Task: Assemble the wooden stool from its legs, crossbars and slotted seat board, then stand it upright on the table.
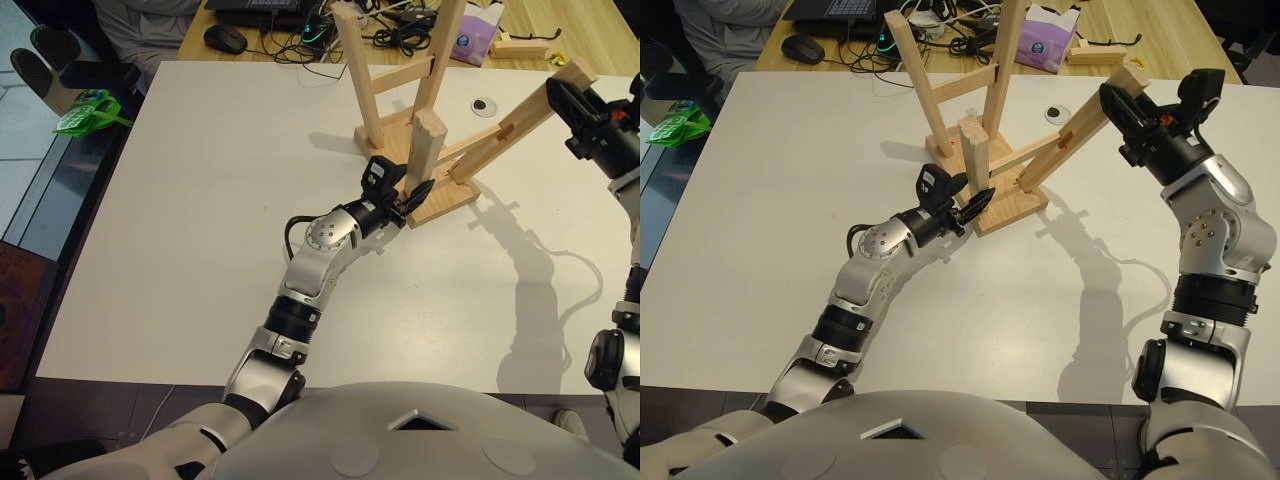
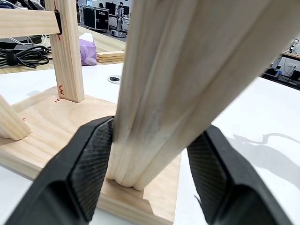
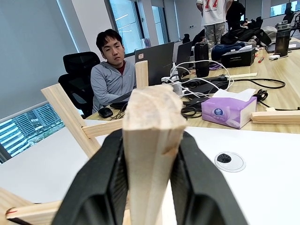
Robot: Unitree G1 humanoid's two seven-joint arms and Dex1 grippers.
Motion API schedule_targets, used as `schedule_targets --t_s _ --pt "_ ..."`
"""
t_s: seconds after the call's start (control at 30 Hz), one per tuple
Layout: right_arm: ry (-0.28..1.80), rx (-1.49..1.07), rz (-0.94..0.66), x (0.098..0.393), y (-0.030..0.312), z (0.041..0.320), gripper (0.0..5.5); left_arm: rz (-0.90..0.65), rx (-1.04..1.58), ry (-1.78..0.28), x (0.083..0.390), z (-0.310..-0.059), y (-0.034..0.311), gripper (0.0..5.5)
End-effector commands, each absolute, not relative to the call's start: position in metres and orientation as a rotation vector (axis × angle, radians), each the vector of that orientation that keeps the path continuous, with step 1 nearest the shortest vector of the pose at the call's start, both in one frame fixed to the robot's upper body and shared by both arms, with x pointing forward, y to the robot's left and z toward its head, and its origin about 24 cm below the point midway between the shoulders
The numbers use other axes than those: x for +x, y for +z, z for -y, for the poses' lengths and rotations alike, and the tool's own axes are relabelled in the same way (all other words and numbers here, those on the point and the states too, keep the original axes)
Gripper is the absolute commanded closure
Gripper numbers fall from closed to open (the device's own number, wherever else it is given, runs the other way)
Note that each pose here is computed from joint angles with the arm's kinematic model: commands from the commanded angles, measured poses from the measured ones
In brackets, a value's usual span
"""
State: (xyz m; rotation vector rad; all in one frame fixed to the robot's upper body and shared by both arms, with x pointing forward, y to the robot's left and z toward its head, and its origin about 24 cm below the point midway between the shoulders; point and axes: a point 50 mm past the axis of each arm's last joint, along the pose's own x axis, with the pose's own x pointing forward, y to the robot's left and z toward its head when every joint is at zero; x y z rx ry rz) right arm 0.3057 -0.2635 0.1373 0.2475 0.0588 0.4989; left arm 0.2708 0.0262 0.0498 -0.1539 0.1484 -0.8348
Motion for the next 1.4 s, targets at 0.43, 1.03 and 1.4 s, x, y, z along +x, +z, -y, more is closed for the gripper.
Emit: schedule_targets --t_s 0.43,1.03,1.4 --pt "0.571 -0.033 -0.373 0.29 0.067 0.233 4.42 -0.162 -0.239 -0.871 0.264 -0.01 0.051 3.1" --pt "0.334 0.062 -0.557 0.287 0.032 0.263 4.38 -0.168 -0.249 -0.865 0.263 -0.01 0.051 3.13" --pt "0.504 0.1 -0.629 0.289 0.009 0.251 4.38 -0.165 -0.258 -0.873 0.263 -0.01 0.053 3.15"
